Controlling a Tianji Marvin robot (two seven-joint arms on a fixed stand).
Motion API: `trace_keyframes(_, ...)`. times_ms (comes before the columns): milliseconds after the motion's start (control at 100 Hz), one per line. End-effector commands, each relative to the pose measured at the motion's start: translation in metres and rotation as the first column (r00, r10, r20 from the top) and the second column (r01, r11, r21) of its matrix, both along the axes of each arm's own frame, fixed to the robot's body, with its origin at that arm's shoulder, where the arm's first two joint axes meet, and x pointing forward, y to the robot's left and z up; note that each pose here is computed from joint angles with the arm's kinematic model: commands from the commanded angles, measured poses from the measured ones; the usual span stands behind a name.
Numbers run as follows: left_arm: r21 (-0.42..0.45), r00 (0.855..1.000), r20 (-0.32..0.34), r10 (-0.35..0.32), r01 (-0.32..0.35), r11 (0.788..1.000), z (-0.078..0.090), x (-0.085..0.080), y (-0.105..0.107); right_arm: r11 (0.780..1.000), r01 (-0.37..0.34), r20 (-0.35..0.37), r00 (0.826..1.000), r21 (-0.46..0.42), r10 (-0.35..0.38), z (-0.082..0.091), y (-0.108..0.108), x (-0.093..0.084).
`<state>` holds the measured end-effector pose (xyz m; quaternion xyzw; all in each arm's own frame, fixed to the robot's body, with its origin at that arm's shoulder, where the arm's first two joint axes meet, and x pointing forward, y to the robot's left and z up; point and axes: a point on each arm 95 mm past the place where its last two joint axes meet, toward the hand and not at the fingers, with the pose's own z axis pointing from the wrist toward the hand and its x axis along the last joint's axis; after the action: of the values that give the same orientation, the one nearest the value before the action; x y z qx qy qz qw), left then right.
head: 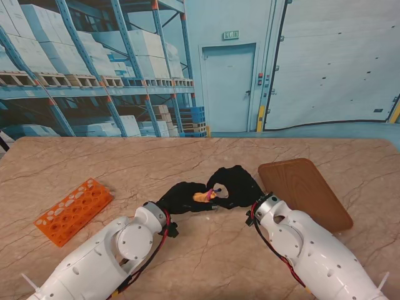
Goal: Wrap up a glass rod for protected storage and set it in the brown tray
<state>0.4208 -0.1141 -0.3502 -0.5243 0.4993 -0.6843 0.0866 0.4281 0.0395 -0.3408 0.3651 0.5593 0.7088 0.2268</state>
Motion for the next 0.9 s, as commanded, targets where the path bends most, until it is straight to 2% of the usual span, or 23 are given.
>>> trace_keyframes(0, -0.013, 1.0, 0.001, -0.015, 0.015, 1.0, 0.003, -0.003, -0.006, 1.0, -0.005, 0.001, 1.0, -0.004, 0.005, -0.002, 0.004, -0.001)
trace_keyframes(420, -0.041, 0.999, -0.035, 0.014, -0.016, 0.999, 0.005, -0.006, -0.009, 1.0, -0.02, 0.018, 1.0, -0.015, 0.02, -0.001, 0.003, -0.002)
trace_keyframes(630, -0.061, 0.998, -0.059, 0.029, -0.032, 0.998, 0.006, -0.007, -0.009, 1.0, -0.005, 0.018, 1.0, -0.015, 0.005, 0.001, -0.004, -0.005)
trace_keyframes(750, -0.075, 0.997, -0.067, 0.031, -0.036, 0.997, 0.006, -0.007, -0.009, 1.0, 0.022, -0.002, 1.0, -0.01, -0.022, 0.002, -0.012, -0.007)
trace_keyframes(890, -0.097, 0.996, -0.079, 0.034, -0.042, 0.994, 0.007, -0.008, -0.009, 0.997, 0.073, -0.058, 0.996, 0.026, -0.072, 0.002, -0.02, -0.009)
